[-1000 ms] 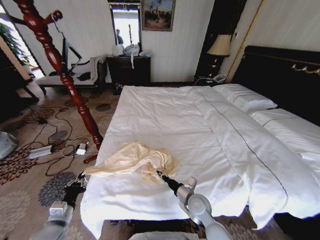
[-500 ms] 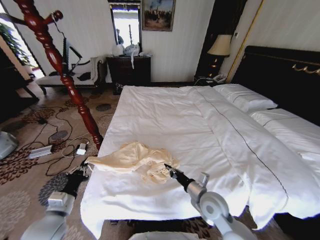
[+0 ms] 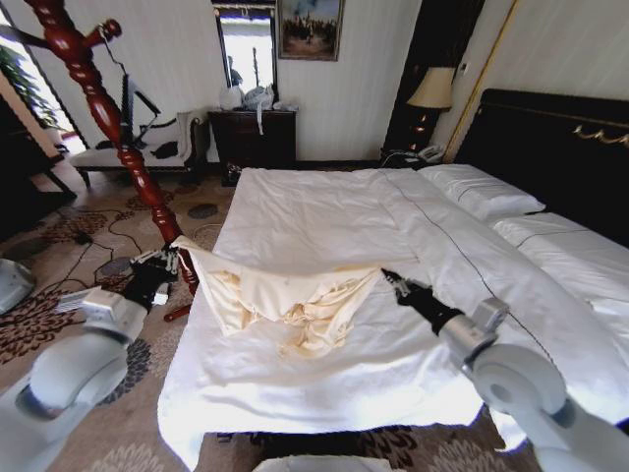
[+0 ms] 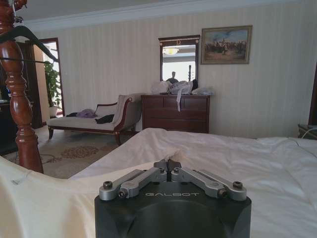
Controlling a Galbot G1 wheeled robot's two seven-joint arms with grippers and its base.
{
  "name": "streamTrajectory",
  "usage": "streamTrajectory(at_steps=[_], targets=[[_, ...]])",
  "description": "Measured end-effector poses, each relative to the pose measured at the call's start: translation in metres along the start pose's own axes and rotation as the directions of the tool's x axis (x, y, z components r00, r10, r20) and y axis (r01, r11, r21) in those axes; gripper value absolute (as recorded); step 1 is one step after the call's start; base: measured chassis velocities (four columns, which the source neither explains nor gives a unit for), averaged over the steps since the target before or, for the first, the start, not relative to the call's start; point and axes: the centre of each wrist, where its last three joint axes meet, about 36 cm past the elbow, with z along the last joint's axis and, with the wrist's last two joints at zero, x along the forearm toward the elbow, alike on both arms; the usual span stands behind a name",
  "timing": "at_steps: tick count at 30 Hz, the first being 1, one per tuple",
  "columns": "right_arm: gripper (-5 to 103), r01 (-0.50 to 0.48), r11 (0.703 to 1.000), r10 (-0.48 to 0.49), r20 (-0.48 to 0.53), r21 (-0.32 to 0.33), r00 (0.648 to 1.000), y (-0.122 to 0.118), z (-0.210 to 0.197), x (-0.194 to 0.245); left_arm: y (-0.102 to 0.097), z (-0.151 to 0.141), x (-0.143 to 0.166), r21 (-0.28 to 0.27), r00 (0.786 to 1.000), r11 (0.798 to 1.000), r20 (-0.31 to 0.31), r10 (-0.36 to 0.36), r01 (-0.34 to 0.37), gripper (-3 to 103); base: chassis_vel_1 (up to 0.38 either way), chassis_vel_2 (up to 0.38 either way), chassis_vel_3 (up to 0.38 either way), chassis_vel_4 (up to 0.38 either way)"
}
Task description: Pick up the clothes from the bed and hang them on the clothes hanger.
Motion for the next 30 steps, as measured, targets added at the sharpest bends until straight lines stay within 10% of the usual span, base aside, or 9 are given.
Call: streamTrajectory(at_steps=[15, 18, 30], targets=[[0, -0.156, 0.988, 0.156, 0.003, 0.018, 0.988, -0.042, 0.005, -0.037, 0.016, 0.028, -0.043, 0.083, 0.986, 0.994, -0.156, -0.058, 0.071, 2, 0.000, 0.000, 0.000, 0.000], [0, -0.203, 0.979, 0.201, 0.056, 0.027, 0.978, -0.068, -0.017, -0.060, 0.013, 0.042, -0.092, 0.145, 0.973, 0.987, -0.226, -0.041, 0.075, 2, 0.000, 0.000, 0.000, 0.000], [0, -0.241, 0.969, 0.243, 0.055, -0.049, 0.968, -0.103, -0.012, -0.155, -0.023, -0.005, -0.254, 0.225, 0.989, 0.974, -0.146, 0.001, 0.033, 2, 0.000, 0.000, 0.000, 0.000]])
